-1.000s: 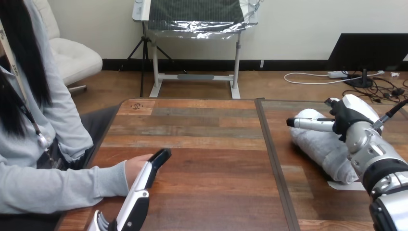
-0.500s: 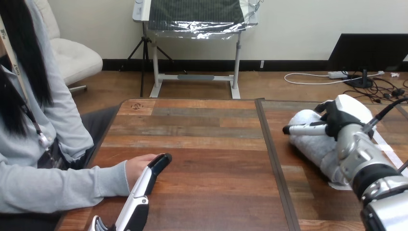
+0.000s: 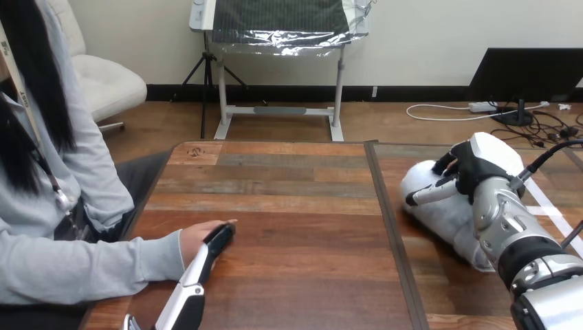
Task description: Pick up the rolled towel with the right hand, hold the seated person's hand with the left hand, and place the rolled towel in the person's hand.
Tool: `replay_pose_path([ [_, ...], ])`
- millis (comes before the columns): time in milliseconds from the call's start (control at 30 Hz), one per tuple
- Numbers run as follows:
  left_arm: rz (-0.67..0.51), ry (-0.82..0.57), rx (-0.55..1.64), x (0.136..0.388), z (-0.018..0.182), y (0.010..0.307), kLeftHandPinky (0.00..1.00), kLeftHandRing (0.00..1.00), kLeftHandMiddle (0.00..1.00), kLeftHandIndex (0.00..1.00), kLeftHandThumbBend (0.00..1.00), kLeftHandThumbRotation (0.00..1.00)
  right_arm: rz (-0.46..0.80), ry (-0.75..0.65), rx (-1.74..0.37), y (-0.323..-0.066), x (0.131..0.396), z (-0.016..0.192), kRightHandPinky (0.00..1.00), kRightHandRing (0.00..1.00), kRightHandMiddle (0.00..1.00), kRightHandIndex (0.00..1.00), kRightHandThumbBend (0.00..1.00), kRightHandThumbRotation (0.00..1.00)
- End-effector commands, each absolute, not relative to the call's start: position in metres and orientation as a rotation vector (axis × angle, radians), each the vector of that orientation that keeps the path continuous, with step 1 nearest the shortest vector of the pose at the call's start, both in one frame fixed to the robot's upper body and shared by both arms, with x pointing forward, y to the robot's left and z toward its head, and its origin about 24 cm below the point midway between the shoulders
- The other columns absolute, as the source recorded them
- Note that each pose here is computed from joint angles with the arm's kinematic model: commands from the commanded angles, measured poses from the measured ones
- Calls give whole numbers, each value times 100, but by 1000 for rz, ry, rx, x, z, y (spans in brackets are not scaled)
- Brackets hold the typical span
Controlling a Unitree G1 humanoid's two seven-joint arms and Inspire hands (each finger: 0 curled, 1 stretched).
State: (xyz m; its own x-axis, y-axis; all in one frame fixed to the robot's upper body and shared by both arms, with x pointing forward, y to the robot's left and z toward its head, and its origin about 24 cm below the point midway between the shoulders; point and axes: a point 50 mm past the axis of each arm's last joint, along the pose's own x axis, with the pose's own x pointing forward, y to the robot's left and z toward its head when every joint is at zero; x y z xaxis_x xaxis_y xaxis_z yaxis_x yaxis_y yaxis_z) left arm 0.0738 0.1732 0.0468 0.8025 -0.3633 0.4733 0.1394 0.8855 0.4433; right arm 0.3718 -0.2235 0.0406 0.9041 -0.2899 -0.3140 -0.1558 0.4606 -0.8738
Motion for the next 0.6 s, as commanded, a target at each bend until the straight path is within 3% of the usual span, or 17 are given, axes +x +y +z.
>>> replay_pose_path([
  [0,-242,-659,411,82,55,174,97,96,100,100,100,79,66,576,-1089,-208,351,2,45,59,63,54,88,0],
  [167,-251,-668,368,86,52,171,99,97,100,100,100,78,84,587,-1031,-207,351,1,52,66,68,55,85,0],
  [367,-230,-688,392,92,52,169,100,97,100,100,100,79,103,578,-1020,-205,352,0,52,65,67,56,85,0],
  [500,-238,-700,383,98,51,165,98,96,100,100,100,78,128,570,-991,-203,352,0,48,61,65,54,85,0],
  [567,-248,-697,381,101,51,164,97,97,100,100,100,77,140,568,-975,-202,352,0,41,53,59,52,85,0],
])
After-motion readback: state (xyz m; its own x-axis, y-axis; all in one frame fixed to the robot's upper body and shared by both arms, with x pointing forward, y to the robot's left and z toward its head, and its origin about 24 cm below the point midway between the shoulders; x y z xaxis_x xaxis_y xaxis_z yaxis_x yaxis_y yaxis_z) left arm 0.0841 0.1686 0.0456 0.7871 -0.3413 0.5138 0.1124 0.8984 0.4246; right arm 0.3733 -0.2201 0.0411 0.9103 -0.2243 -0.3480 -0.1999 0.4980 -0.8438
